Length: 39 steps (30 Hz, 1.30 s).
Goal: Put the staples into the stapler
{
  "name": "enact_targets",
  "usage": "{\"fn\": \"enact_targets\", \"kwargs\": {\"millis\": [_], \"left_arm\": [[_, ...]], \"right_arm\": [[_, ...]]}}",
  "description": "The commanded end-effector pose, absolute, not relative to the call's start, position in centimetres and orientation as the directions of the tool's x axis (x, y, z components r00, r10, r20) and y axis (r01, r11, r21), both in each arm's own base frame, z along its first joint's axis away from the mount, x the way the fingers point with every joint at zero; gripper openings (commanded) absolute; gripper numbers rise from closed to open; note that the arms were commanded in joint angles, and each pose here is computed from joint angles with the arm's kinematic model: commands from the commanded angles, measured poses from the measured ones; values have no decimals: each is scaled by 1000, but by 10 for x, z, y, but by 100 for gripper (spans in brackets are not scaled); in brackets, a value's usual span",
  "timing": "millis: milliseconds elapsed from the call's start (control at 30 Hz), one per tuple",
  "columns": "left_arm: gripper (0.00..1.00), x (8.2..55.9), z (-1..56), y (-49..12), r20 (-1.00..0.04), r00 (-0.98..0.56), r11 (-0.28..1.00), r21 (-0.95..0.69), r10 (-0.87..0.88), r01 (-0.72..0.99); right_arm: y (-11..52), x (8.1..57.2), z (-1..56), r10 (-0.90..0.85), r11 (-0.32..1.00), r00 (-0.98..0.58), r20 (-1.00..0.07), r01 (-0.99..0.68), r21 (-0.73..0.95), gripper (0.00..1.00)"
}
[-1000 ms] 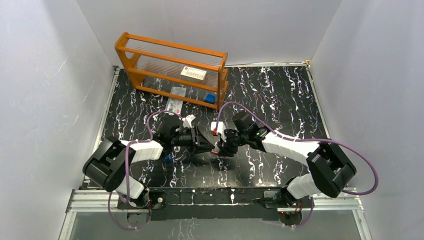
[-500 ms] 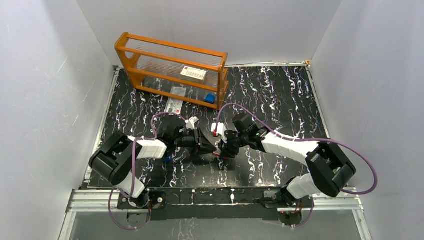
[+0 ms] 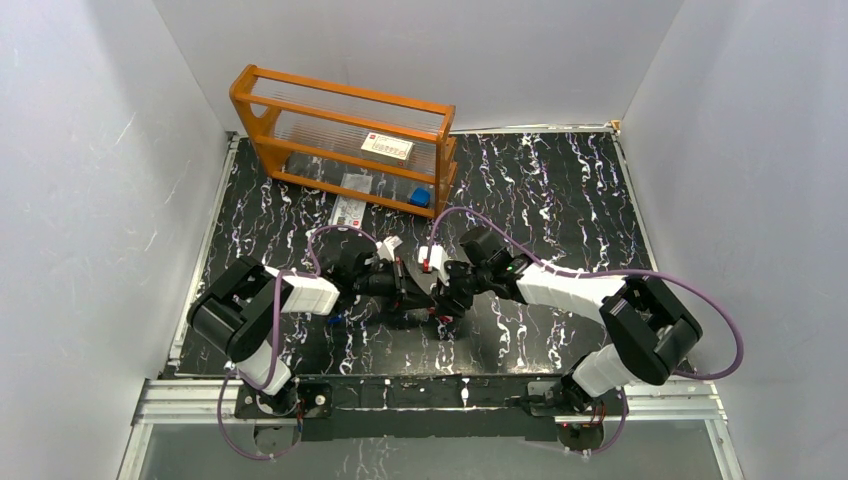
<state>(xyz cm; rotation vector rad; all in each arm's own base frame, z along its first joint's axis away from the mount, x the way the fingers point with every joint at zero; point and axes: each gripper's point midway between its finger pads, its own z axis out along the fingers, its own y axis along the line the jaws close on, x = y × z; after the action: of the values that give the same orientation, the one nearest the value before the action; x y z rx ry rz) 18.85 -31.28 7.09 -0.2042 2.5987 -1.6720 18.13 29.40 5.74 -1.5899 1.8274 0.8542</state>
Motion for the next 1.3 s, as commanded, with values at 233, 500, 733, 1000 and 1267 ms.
{"fn": "enact_targets", "kwargs": {"millis": [233, 500, 733, 1000, 1267], "left_arm": [[0, 186, 81, -318, -51, -995, 422, -906, -81, 12], [0, 186, 88, -317, -62, -995, 408, -913, -83, 23], [0, 189, 94, -319, -66, -994, 401, -916, -85, 26], [0, 189, 95, -319, -60, -993, 394, -919, -99, 16], [2, 187, 92, -318, -45, -994, 399, -917, -98, 2]], "right_arm": [[324, 195, 81, -555, 39, -33, -832, -999, 13, 67], [307, 185, 65, -613, 32, -40, -789, -999, 26, 72], [298, 181, 58, -641, 42, -56, -765, -998, 38, 72], [298, 178, 50, -654, 44, -76, -753, -997, 62, 63], [300, 183, 53, -642, 55, -63, -764, -998, 37, 46]]}}
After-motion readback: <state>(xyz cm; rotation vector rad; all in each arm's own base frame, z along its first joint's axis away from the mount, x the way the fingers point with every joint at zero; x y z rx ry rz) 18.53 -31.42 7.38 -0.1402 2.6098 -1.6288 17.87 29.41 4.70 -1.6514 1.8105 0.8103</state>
